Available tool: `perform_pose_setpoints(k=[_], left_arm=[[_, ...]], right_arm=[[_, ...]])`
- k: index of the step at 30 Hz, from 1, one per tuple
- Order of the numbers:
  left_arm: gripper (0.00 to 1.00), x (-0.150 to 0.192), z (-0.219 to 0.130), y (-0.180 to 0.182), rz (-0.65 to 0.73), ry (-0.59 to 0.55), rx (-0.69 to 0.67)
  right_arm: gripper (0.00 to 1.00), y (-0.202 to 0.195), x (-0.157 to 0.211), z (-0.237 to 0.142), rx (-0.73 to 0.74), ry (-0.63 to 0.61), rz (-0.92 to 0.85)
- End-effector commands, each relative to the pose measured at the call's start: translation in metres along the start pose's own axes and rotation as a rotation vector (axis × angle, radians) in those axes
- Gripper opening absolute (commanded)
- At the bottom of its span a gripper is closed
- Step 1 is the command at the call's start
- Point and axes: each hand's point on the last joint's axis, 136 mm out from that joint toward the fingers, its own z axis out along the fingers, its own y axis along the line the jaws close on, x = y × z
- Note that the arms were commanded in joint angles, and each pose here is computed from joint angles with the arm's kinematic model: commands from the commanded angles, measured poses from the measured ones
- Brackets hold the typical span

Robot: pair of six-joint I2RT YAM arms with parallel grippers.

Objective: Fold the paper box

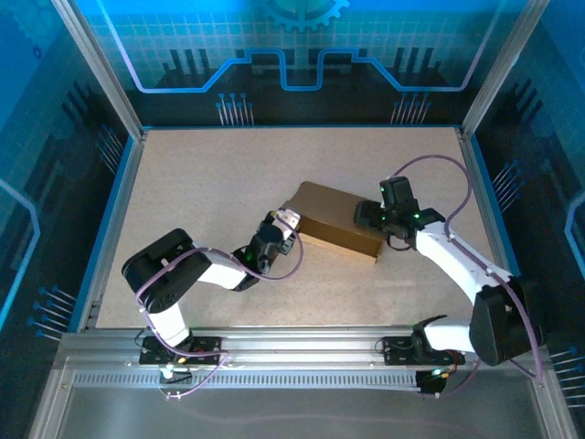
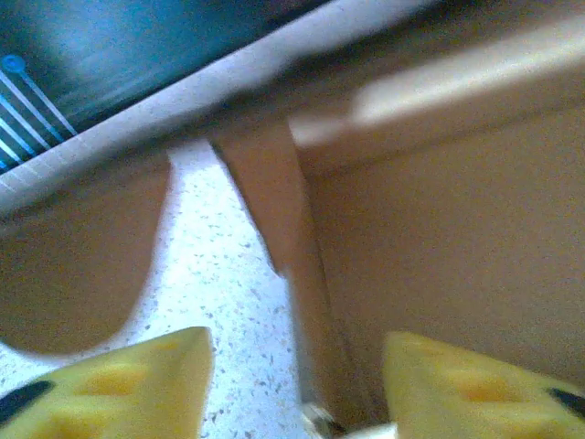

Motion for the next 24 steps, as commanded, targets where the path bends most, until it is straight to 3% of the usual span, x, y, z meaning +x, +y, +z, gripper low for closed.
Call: perform_pose_setpoints(k=[1,5,11,16,20,24], left_arm=[[0.77,0.013,-0.019,-0.014,-0.021,0.081,0.113],[0.98,0.021,-0.042,-0.024,-0.045,0.134,0.230],[0.99,0.014,-0.085,-0.053,-0.159,0.224,0.525],[0.99,-0.023,-0.091,-0.036,-0.519,0.186,0.676],[0.99,-0.051,-0.084,-0.019,-0.663,0.167,0.690],[0.91,-0.039,-0.052,0.004,-0.773,0.360,0.502]], right_arm=[[0.85,0.000,0.004,0.012,-0.017,0.028,0.046],[0.84,-0.004,0.005,0.022,-0.008,0.039,0.058],[0.84,-0.016,0.004,0.033,0.013,0.053,0.049],[0.85,-0.010,0.007,0.045,-0.116,0.096,-0.015],[0.86,-0.016,0.003,0.052,-0.111,0.106,-0.039],[0.85,-0.016,-0.001,0.059,-0.141,0.113,-0.071]])
